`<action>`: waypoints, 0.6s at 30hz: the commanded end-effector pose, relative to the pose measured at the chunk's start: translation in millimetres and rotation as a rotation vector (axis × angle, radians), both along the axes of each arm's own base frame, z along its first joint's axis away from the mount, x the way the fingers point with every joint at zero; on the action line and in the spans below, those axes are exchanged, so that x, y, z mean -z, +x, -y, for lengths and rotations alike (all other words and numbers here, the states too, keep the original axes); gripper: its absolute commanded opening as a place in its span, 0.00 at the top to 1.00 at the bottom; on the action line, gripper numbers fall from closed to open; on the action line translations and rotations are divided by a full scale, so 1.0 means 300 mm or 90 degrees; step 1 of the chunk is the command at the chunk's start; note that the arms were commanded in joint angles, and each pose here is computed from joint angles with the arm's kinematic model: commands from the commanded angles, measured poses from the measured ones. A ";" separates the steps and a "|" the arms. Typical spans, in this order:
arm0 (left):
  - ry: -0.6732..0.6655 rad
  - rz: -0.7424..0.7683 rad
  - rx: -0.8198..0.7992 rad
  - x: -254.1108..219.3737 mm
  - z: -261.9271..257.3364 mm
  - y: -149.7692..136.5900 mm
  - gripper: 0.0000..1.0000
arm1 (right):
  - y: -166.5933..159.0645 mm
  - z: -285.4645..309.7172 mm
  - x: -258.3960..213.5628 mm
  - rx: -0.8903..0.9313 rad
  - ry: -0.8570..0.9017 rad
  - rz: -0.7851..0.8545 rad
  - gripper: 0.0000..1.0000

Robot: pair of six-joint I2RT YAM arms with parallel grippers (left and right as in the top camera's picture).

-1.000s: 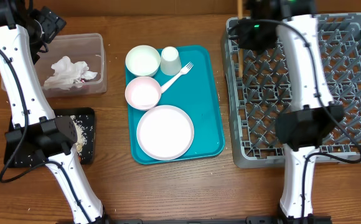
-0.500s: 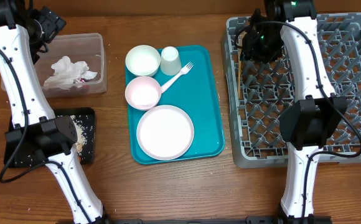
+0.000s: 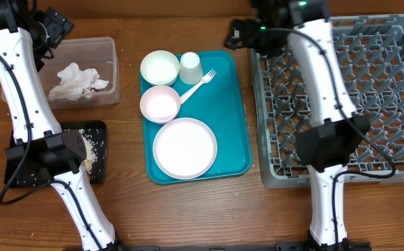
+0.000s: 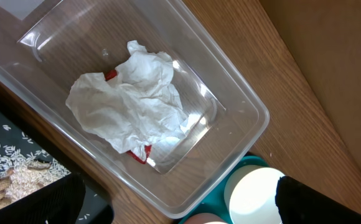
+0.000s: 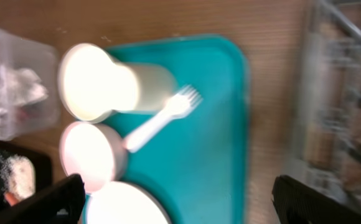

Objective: Sort waste into correct bins and load items into the dishwasher rack
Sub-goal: 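Move the right gripper to the white plate and grasp its rim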

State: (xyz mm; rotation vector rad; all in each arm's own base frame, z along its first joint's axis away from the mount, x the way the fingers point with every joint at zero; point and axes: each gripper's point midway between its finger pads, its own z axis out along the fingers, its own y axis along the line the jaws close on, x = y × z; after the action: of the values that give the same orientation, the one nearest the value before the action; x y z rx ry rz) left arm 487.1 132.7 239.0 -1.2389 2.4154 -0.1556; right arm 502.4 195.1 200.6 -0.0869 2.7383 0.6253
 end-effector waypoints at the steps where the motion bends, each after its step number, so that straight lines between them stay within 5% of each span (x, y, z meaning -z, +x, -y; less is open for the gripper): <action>1: 0.002 -0.002 0.000 0.000 0.009 -0.001 0.00 | -0.036 -0.190 -0.040 -0.024 0.028 0.026 0.00; 6: 0.002 -0.002 0.000 0.000 0.009 -0.001 0.00 | -0.107 -0.261 0.001 -0.047 -0.057 0.029 0.00; 11: 0.002 -0.002 0.000 0.000 0.009 -0.001 0.00 | -0.236 -0.151 0.075 -0.104 -0.218 -0.038 0.18; 18: 0.002 -0.002 0.000 0.000 0.009 -0.001 0.00 | -0.351 -0.170 0.147 -0.183 -0.192 -0.136 0.28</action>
State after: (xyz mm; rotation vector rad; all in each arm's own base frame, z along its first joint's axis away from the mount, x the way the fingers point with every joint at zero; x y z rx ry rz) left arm 487.0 132.7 239.0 -1.2392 2.4156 -0.1550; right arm 407.7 241.4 163.5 -0.4265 3.0053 0.2313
